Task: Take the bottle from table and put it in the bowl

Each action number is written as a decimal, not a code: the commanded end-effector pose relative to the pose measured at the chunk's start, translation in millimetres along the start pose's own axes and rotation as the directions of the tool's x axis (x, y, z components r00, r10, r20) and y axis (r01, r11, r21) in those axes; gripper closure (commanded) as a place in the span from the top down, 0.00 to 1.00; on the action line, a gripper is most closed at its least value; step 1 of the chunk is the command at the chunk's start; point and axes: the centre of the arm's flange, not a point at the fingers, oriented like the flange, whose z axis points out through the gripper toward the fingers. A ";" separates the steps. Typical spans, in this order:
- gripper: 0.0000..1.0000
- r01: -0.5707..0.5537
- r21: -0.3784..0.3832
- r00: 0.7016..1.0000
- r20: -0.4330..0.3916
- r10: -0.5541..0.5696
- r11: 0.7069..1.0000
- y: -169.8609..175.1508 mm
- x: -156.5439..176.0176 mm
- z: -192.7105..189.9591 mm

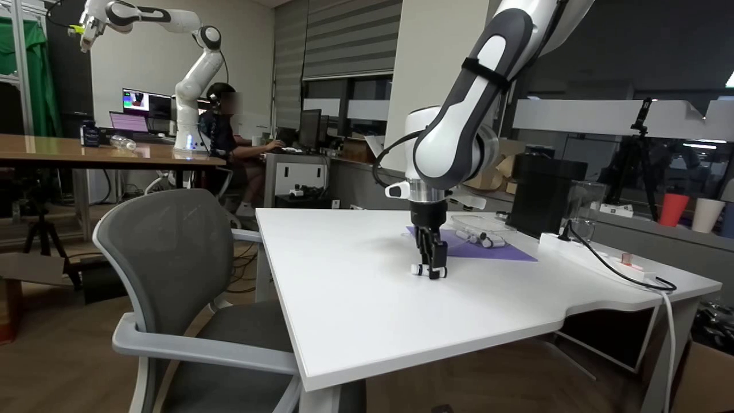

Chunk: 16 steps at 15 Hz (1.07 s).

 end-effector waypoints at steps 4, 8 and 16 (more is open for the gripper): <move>0.06 -0.063 -0.059 0.998 0.018 0.064 0.996 15.7 -3.9 -18.3; 0.07 -0.151 -0.190 0.988 0.009 0.155 0.970 37.7 -44.0 -78.3; 0.07 -0.391 -0.311 0.919 -0.093 0.382 0.866 120.9 -192.5 -201.1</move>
